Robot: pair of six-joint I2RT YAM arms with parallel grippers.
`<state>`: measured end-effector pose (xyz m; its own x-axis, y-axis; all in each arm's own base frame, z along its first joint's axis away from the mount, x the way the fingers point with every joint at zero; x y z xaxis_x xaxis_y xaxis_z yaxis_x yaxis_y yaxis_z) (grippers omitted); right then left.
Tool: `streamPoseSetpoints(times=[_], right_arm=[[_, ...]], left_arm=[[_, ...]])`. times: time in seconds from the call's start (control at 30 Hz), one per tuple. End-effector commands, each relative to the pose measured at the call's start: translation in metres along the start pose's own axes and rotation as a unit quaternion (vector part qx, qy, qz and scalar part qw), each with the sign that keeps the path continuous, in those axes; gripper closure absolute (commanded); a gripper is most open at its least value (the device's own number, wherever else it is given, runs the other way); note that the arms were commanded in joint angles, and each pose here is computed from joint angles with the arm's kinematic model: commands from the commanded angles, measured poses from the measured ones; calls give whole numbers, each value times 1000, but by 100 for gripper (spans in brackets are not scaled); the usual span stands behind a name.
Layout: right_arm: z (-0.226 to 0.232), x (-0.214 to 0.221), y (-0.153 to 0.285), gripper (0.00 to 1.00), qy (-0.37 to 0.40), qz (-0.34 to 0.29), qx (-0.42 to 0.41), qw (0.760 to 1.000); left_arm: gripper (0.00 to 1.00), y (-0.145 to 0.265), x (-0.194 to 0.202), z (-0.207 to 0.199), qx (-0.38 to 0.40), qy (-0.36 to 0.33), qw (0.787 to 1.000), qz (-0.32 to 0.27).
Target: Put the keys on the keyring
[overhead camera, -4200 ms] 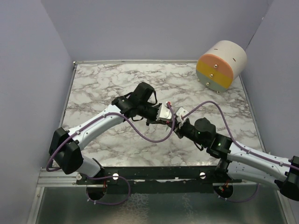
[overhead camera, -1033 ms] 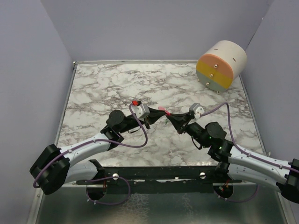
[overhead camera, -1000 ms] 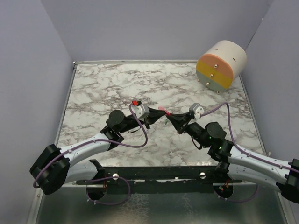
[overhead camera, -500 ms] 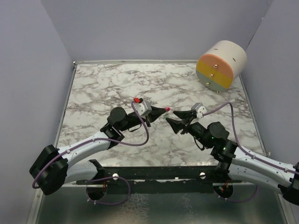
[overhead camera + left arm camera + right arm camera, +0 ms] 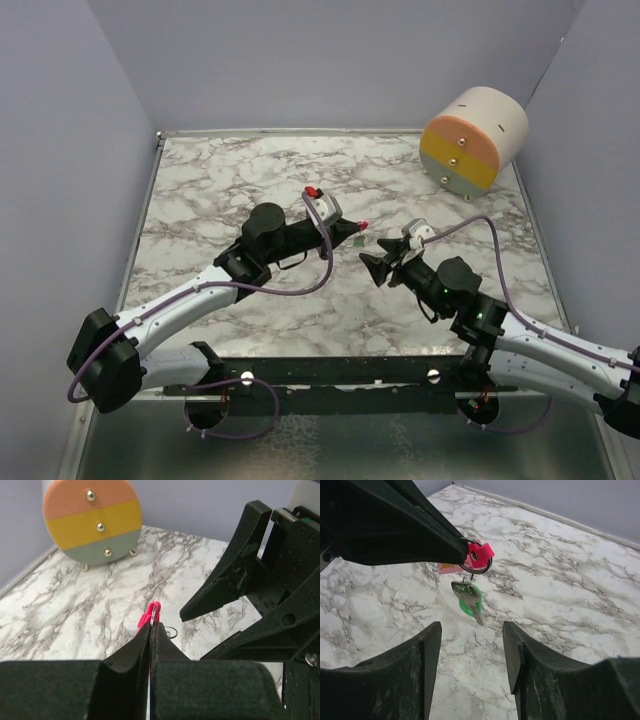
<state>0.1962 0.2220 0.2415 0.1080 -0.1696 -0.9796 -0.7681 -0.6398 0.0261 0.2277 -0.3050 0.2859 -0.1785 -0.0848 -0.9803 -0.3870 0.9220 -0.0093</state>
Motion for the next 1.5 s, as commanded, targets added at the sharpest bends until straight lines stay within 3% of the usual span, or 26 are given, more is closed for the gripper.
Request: streamPoseSetpoints(times=[0.0,0.6,1.0,1.47], right_arm=[[-4,-13,-3,47,3,-15,11,1000],[-10,3,-26,47,-9,7,69,998],[-35,1,-13,47,5,10,140,990],[-42,-2,-5,47,8,11,151,988]], left_arm=[[100,-2,12,-3,10,23,999,46],[100,-8,27,-13,41,62,994,86],[100,-4,39,-15,43,80,989,119],[100,-2,54,-20,45,99,983,151]])
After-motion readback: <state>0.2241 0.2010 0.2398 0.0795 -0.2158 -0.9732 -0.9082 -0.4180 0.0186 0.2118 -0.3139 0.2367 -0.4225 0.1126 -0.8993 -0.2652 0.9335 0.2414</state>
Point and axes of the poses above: each gripper's point midway between its finger pads, its own y axis back along the fingers, its own z axis along the line the jaws close on, x = y × z, the point moved 3 cm from there along y, back along the fingers, and after that the axes turned 13 degrees about y, right-handed, at the moved point
